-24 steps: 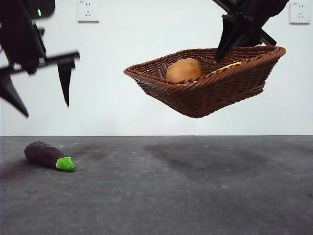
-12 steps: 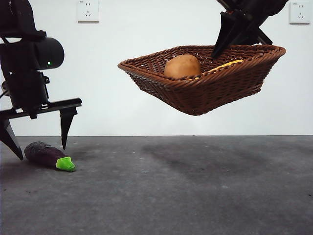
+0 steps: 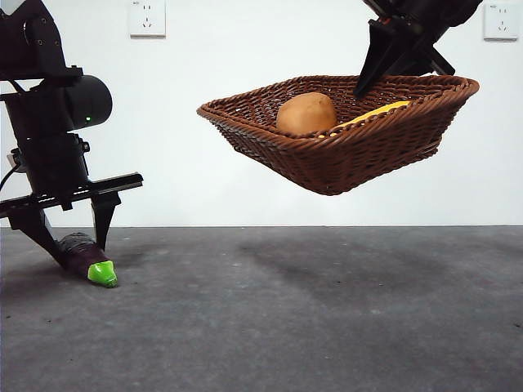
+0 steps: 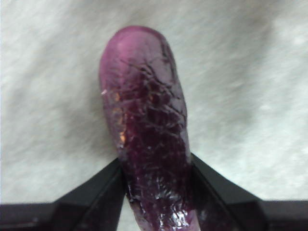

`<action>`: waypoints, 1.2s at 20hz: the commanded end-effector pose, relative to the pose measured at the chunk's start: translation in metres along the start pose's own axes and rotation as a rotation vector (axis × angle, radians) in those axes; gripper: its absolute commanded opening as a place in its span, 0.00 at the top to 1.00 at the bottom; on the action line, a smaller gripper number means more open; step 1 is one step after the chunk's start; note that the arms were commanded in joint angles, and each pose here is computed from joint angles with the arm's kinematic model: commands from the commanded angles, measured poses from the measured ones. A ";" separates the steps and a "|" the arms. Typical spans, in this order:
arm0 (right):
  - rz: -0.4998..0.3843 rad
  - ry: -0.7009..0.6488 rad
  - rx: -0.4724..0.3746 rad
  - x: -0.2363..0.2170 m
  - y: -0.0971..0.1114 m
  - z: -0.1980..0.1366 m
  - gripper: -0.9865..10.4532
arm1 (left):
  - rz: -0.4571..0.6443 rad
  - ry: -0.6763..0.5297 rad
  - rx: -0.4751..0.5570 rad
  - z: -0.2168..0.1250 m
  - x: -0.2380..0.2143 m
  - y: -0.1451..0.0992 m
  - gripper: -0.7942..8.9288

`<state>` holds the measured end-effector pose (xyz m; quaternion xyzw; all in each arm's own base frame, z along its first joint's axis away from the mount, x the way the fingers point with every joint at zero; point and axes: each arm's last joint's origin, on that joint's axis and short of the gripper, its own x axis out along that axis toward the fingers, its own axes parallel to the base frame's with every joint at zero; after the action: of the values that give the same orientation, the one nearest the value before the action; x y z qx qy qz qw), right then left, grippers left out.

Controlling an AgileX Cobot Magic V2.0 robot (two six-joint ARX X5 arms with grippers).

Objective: Help me put the vegetables on the table into the basket

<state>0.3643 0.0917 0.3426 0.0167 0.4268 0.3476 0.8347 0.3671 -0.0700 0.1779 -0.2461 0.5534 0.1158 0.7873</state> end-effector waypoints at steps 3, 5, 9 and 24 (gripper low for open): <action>0.013 -0.016 -0.010 -0.004 0.003 0.001 0.92 | -0.067 0.005 0.098 0.002 0.001 -0.004 0.93; 0.002 -0.011 -0.005 -0.004 0.003 0.000 0.92 | -0.098 -0.029 0.203 0.004 -0.012 -0.006 0.93; -0.029 0.019 0.030 -0.003 0.002 -0.002 0.92 | -0.179 -0.165 0.408 0.010 -0.067 -0.003 0.93; -0.020 0.023 0.040 0.054 0.069 0.007 0.92 | -0.963 -0.290 0.515 -0.048 -0.231 -0.030 0.93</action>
<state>0.3501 0.1762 0.3316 0.0052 0.4441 0.3328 0.8319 0.2559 -0.0982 0.3895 -0.2370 0.2684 -0.3686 0.8579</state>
